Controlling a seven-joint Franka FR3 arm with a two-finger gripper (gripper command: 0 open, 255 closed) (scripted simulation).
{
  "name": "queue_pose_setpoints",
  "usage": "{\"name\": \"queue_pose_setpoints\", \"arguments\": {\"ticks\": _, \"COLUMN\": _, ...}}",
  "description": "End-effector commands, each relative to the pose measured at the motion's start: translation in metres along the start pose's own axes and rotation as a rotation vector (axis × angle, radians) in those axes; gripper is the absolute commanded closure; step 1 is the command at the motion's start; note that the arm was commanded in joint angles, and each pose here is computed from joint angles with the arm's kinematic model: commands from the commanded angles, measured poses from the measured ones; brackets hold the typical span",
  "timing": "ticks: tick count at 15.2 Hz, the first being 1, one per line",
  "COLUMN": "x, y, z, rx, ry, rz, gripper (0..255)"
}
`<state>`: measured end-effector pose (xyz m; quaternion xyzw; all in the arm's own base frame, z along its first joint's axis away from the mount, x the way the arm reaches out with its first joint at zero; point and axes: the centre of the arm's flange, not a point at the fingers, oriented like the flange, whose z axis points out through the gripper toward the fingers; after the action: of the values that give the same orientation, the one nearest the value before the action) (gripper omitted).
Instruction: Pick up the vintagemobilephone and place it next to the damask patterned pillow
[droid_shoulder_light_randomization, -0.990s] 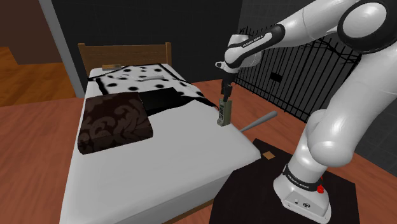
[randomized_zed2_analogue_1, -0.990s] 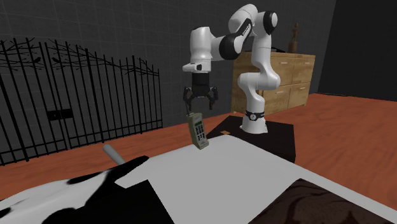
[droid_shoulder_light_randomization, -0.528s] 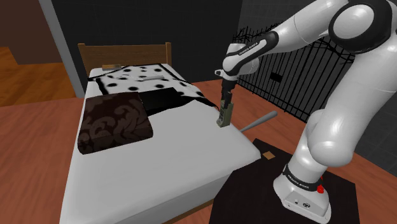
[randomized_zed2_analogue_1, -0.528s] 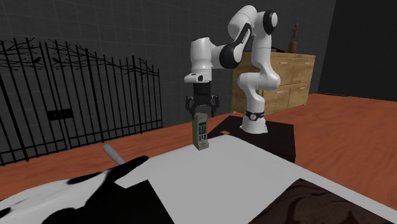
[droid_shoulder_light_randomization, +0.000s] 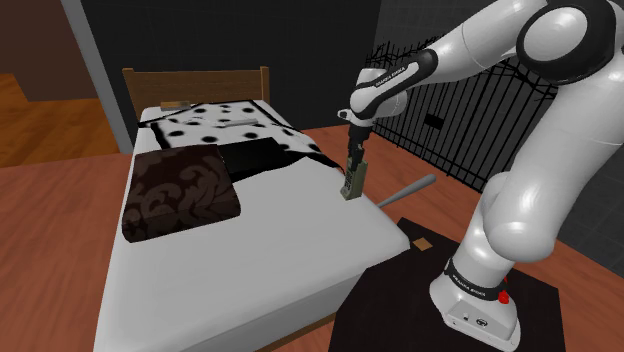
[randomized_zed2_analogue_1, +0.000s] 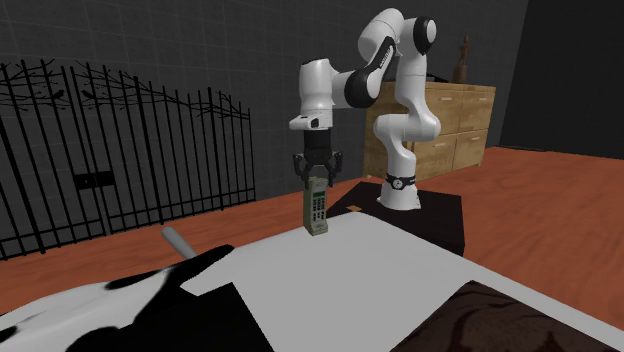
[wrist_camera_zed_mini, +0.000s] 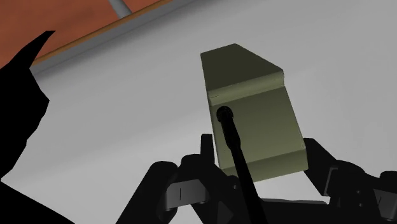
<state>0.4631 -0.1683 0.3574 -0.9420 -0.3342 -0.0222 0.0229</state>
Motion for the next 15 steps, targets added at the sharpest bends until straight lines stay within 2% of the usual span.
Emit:
{"name": "queue_pose_setpoints", "arguments": {"ticks": 1, "x": 0.0, "y": 0.0, "z": 0.001, "rx": 0.002, "ry": -0.001, "rz": 0.0, "gripper": 255}}
{"name": "queue_pose_setpoints", "arguments": {"ticks": 7, "x": 0.0, "y": 0.0, "z": 0.001, "rx": 0.002, "ry": -0.001, "rz": 0.0, "gripper": 255}}
{"name": "queue_pose_setpoints", "arguments": {"ticks": 15, "x": 0.002, "y": -0.002, "z": -0.042, "rx": 0.002, "ry": -0.001, "rz": 0.0, "gripper": 255}}
